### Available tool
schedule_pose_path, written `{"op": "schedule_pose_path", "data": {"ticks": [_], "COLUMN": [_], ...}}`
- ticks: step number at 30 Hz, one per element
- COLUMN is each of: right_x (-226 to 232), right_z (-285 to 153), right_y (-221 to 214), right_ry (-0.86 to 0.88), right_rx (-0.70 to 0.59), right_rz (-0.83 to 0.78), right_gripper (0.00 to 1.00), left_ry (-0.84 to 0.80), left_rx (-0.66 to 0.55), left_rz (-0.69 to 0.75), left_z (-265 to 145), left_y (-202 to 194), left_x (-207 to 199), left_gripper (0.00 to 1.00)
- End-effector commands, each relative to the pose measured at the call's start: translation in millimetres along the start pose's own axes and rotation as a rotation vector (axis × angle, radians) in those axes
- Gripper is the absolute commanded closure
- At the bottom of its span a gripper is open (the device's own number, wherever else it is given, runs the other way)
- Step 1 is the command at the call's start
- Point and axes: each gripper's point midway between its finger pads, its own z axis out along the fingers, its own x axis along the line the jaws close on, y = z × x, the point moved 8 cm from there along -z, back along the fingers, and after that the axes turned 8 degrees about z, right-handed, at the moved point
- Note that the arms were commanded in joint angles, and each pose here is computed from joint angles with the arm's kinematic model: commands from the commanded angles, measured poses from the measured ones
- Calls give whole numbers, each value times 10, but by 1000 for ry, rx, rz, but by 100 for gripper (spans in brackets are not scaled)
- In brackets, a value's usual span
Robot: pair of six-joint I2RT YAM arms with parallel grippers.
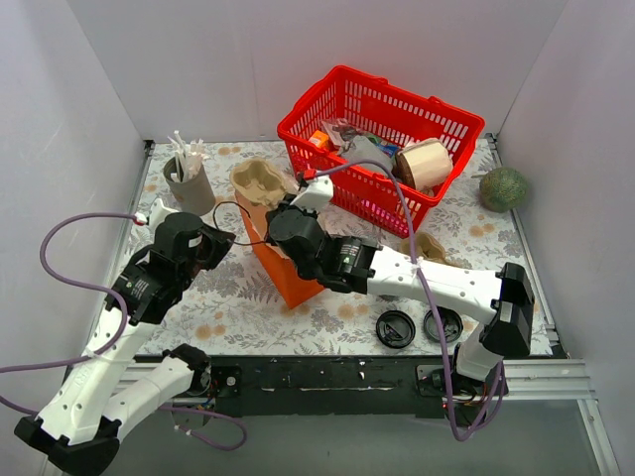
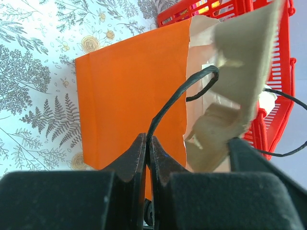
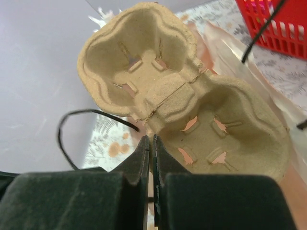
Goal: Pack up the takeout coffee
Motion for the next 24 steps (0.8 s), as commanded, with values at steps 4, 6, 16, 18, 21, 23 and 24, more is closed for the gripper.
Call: {"op": "schedule_pose_path", "data": {"ticks": [4, 6, 16, 18, 21, 23, 24], "right_x": [-99, -140, -327, -360, -392, -416, -419], "right_z": [-141, -154, -233, -256, -241, -233, -205], "right_y": [18, 9, -88, -104, -139, -174, -188], "right_ry": [-23, -49, -90, -109, -128, -150, -163], "right_rx": [7, -3, 9, 13, 21, 28, 21], "right_rz": [75, 67, 29, 27, 18, 6, -2], "right_gripper": [99, 99, 99, 99, 99, 99, 99], "left_ry": [5, 5, 27, 31, 12, 3, 0], "left_rx": [-25, -37, -74, -75, -64, -51, -48], "left_rz": [-21, -28, -24, -23, -20, -19, -21], "left_z": [-2, -26, -82, -82, -74, -68, -65], "left_y": [0, 13, 74, 74, 57, 44, 40], "left_x": [40, 55, 83, 90, 73, 59, 53], "left_gripper": [100, 100, 100, 100, 100, 100, 100]}}
